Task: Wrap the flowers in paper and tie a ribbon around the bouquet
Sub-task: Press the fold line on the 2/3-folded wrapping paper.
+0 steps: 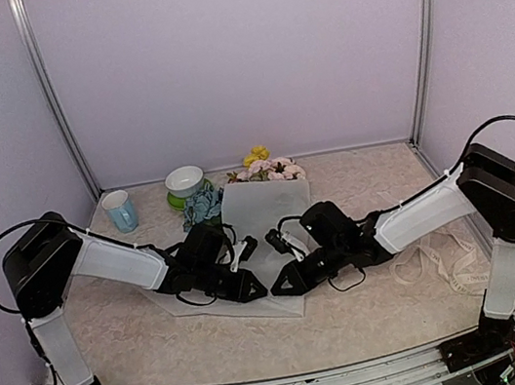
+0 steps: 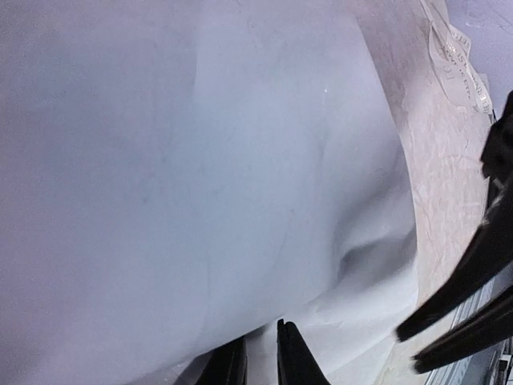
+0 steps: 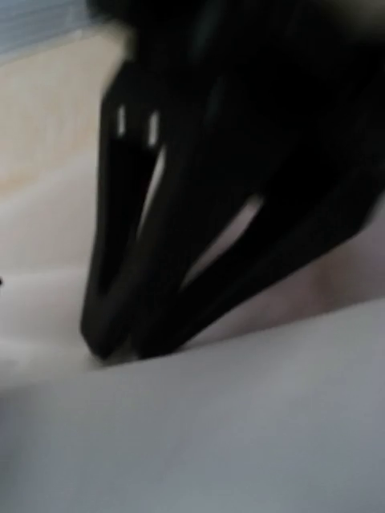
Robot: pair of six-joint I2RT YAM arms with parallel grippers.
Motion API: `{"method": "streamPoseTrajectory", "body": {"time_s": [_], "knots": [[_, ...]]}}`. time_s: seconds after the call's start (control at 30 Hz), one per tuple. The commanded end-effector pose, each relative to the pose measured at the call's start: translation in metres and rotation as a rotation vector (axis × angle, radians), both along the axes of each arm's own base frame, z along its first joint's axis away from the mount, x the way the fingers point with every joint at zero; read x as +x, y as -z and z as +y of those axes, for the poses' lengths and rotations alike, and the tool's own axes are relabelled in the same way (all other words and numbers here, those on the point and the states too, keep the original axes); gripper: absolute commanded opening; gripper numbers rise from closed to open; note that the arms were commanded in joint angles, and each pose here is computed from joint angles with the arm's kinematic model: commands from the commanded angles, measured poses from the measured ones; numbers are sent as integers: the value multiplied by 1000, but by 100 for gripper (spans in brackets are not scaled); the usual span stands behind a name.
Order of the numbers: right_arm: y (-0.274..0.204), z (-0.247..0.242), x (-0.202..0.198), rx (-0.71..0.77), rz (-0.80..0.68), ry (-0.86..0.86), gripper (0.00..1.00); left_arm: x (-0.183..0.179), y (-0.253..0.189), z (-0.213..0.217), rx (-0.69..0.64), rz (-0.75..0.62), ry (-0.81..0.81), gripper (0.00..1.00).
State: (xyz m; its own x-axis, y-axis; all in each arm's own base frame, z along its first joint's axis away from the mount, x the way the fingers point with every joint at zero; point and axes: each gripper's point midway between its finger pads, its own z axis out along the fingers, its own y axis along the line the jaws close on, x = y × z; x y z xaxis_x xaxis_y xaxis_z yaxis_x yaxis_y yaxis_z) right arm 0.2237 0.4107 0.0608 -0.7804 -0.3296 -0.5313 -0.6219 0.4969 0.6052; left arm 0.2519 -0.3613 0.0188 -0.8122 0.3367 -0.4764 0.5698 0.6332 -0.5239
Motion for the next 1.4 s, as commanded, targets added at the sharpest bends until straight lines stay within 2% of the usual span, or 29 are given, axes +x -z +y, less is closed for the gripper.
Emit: {"method": "streamPoseTrajectory", "body": {"time_s": [0.0,0.1,0.17,0.23,0.3,0.4,0.47,0.53,0.57,0.7,0.73,0.83,0.87,0.9,0.93,0.97,1.1,1.3,1.37], "knots": [[-55,-38,36,143,30,161,12,-23,42,25,137,113,9,15],[-36,-79,57,94,124,327,25,-22,40,25,138,109,11,15],[-10,-98,65,28,197,403,41,-22,40,26,137,110,12,15],[-1,-97,67,40,241,404,58,-23,40,27,141,116,13,15],[3,-87,67,72,274,375,71,-24,39,29,145,118,12,15],[16,-74,73,80,313,342,74,-27,37,30,141,117,14,16],[27,-68,76,89,336,329,73,-26,38,32,145,114,10,16],[29,-60,77,128,360,303,66,-26,39,32,143,119,10,16],[26,-57,80,154,364,294,58,-26,38,32,142,119,10,16],[25,-64,89,182,358,332,3,-27,38,36,157,93,20,16],[24,-65,90,188,362,337,0,-27,39,37,161,92,23,16],[21,-64,91,208,361,330,0,-30,43,38,170,110,31,16],[22,-66,94,200,358,339,7,-31,45,39,171,114,32,16],[24,-69,98,191,352,357,26,-32,46,39,173,116,33,16],[26,-75,105,183,349,384,33,-31,46,39,174,114,33,16],[26,-81,112,183,343,411,35,-31,47,40,177,112,34,16],[31,-98,142,165,319,491,35,-30,47,39,181,109,39,16],[25,-86,176,169,259,459,34,-29,48,39,180,105,47,16],[23,-92,187,164,243,484,22,-29,49,41,182,107,45,16]]}}
